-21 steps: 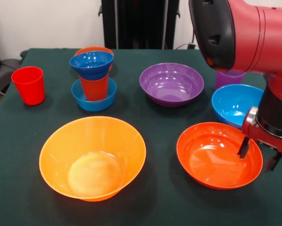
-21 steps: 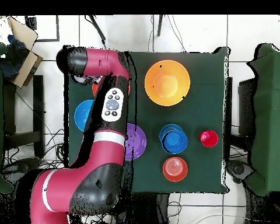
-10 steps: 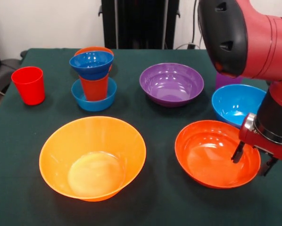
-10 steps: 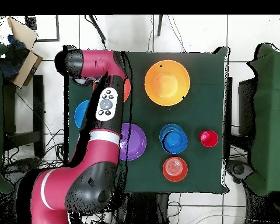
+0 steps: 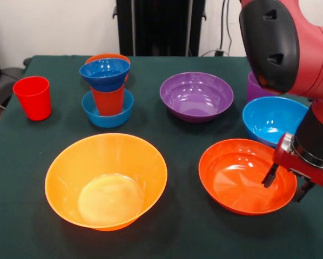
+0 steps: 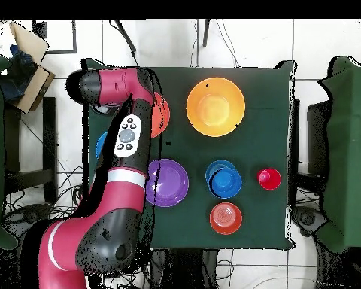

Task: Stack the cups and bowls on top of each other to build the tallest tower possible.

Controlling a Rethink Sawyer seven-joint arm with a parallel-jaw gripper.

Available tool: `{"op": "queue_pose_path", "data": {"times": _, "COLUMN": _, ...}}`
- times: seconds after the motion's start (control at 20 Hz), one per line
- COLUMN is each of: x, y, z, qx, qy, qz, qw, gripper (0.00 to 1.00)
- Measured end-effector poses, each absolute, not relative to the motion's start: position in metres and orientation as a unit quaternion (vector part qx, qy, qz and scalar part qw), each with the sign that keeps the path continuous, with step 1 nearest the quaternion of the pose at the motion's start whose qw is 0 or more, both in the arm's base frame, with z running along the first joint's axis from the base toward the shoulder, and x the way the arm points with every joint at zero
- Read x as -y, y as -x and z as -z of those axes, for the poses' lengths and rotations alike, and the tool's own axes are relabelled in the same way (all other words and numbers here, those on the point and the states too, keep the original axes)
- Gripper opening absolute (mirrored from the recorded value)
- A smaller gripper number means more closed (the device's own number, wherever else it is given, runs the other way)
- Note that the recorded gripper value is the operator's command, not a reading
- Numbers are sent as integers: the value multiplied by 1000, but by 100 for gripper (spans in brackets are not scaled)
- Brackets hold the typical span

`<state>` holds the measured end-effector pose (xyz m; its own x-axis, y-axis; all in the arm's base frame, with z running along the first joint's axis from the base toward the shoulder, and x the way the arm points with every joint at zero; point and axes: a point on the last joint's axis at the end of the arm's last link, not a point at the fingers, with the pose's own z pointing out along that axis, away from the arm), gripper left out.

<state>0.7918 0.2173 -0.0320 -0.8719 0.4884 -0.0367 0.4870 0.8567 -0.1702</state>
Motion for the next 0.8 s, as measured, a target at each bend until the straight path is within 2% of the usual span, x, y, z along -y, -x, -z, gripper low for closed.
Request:
{"op": "queue_pose_path", "data": {"times": 0.6, "x": -216, "y": -785, "z": 47, "qx": 963, "qy": 253, "qz": -90, "qw": 14, "gripper": 100}}
{"op": "queue_pose_path", "data": {"times": 0.65, "x": -216, "y": -784, "z": 49, "qx": 963, "qy": 253, "qz": -91, "qw": 14, "gripper": 0}}
{"op": "queue_pose_path", "data": {"times": 0.8, "x": -215, "y": -784, "z": 49, "qx": 963, "qy": 253, "qz": -93, "qw": 15, "gripper": 0}}
